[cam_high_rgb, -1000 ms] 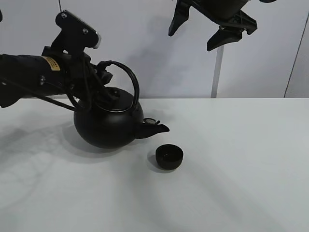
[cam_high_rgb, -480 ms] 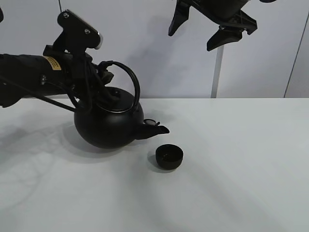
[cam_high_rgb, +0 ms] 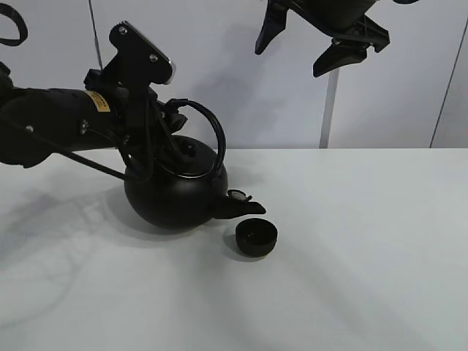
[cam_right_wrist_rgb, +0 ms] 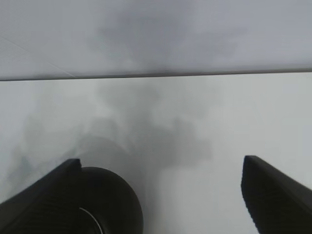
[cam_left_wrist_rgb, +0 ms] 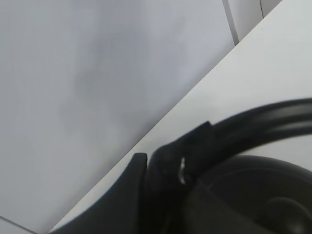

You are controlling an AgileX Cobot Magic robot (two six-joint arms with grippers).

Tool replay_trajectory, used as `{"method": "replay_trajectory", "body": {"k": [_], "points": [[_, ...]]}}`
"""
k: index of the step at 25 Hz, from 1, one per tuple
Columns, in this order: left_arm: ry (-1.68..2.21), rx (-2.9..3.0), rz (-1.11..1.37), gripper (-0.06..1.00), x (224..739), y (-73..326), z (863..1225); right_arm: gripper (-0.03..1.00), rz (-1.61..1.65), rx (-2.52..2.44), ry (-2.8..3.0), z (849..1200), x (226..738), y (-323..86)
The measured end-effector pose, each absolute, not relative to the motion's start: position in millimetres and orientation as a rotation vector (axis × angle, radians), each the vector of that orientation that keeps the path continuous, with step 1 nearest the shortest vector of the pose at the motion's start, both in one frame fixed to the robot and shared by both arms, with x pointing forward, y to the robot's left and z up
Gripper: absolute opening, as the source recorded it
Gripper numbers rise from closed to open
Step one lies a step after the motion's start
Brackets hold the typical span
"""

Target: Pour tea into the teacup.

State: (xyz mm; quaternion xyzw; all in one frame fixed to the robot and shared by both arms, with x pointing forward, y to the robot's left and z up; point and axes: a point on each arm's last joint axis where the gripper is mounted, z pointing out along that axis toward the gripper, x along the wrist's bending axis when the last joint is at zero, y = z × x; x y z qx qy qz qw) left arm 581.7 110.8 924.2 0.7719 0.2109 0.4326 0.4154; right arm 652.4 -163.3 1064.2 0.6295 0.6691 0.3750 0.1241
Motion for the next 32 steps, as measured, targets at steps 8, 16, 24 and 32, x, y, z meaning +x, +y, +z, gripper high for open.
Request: {"method": "replay_trajectory", "body": {"k": [8, 16, 24, 32], "points": [[0.483, 1.964, 1.124, 0.09, 581.9, 111.2, 924.2, 0.61, 1.093, 1.835, 1.951, 1064.2, 652.4, -163.3], [0.48, 1.965, 1.128, 0.09, 582.0, 111.2, 924.2, 0.61, 1.093, 1.835, 1.951, 1064.2, 652.4, -163.3], [0.483, 1.966, 1.131, 0.09, 582.1, 111.6, 924.1, 0.61, 1.095, 1.834, 1.949, 1064.4, 652.5, -163.3], [0.663, 1.892, 1.066, 0.09, 583.7, 115.0, 924.3, 0.61, 1.095, 1.834, 1.949, 1064.4, 652.5, -163.3]]}}
